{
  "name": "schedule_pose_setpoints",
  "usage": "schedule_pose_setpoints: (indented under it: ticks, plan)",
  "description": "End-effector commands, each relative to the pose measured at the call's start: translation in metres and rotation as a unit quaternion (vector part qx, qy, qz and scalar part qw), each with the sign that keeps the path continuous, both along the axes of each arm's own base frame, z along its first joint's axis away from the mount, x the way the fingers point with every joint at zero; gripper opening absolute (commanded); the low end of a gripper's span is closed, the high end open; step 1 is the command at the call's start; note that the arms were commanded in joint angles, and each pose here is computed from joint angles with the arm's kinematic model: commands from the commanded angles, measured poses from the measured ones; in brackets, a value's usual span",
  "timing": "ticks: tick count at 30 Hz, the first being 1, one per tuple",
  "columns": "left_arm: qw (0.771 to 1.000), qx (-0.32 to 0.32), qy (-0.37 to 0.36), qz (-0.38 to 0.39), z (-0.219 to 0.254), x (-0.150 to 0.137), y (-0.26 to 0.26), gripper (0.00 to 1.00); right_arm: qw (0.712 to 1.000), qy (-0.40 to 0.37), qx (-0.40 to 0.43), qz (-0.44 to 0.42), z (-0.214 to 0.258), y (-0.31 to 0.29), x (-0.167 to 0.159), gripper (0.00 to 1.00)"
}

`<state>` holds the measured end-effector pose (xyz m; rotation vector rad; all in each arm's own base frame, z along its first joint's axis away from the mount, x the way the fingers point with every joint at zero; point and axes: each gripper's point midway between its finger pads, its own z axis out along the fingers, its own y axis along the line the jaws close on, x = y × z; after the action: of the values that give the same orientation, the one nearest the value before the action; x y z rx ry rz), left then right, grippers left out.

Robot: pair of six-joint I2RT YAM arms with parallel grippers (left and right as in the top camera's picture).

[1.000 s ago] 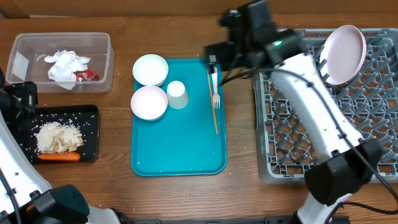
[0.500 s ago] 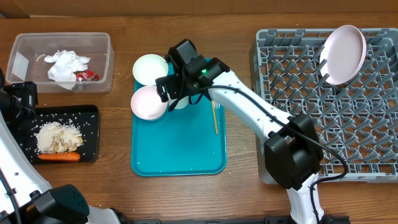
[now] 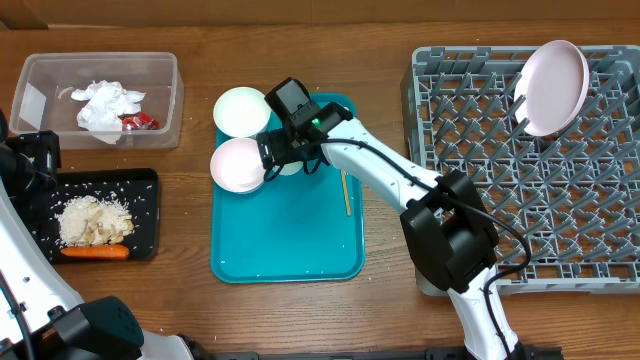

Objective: Sort waste into correct bins and load items into the dishwasher rack
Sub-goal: 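Move the right gripper back to the white cup on the teal tray, then grasp the white cup with the right gripper and carry it to the rack, then set the white cup down in the rack's right side and release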

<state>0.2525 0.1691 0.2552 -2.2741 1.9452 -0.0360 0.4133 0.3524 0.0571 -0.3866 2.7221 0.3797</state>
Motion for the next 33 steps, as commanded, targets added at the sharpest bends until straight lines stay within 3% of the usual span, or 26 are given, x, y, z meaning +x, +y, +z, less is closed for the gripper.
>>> schedule_pose_setpoints:
  ticks: [1,6,10,17,23,26,27,31,33]
  plan:
    - [1.0,0.004,0.003,-0.005,0.001,-0.001,0.001,1.0,1.0,-0.018,-0.008,-0.01,0.007,-0.002,0.005,0.85]
    - [1.0,0.004,0.003,-0.005,0.001,-0.001,0.001,1.0,1.0,-0.025,-0.002,-0.01,0.026,0.002,0.009,0.59]
    - [1.0,0.004,0.003,-0.005,0.001,-0.001,0.001,1.0,0.999,-0.04,-0.003,-0.014,0.052,-0.003,0.011,0.49]
    - [1.0,0.004,0.003,-0.005,0.001,-0.001,0.001,1.0,0.989,-0.118,-0.032,-0.084,0.177,-0.073,0.015,0.49]
    - [1.0,0.004,0.003,-0.005,0.001,-0.001,0.001,1.0,0.96,-0.168,-0.013,-0.225,0.282,-0.225,0.012,0.49]
    - [1.0,0.004,0.003,-0.005,0.001,-0.001,0.001,1.0,0.921,-0.186,-0.022,-0.342,0.313,-0.336,0.0,0.49]
    - [1.0,0.004,0.003,-0.005,0.001,-0.001,0.001,1.0,0.914,-0.186,-0.025,-0.36,0.316,-0.352,-0.004,0.49]
    - [1.0,0.004,0.003,-0.005,0.001,-0.001,0.001,1.0,0.841,-0.152,-0.064,-0.515,0.307,-0.491,-0.041,0.49]
    - [1.0,0.004,0.003,-0.005,0.001,-0.001,0.001,1.0,0.827,-0.135,-0.057,-0.543,0.299,-0.518,-0.049,0.49]
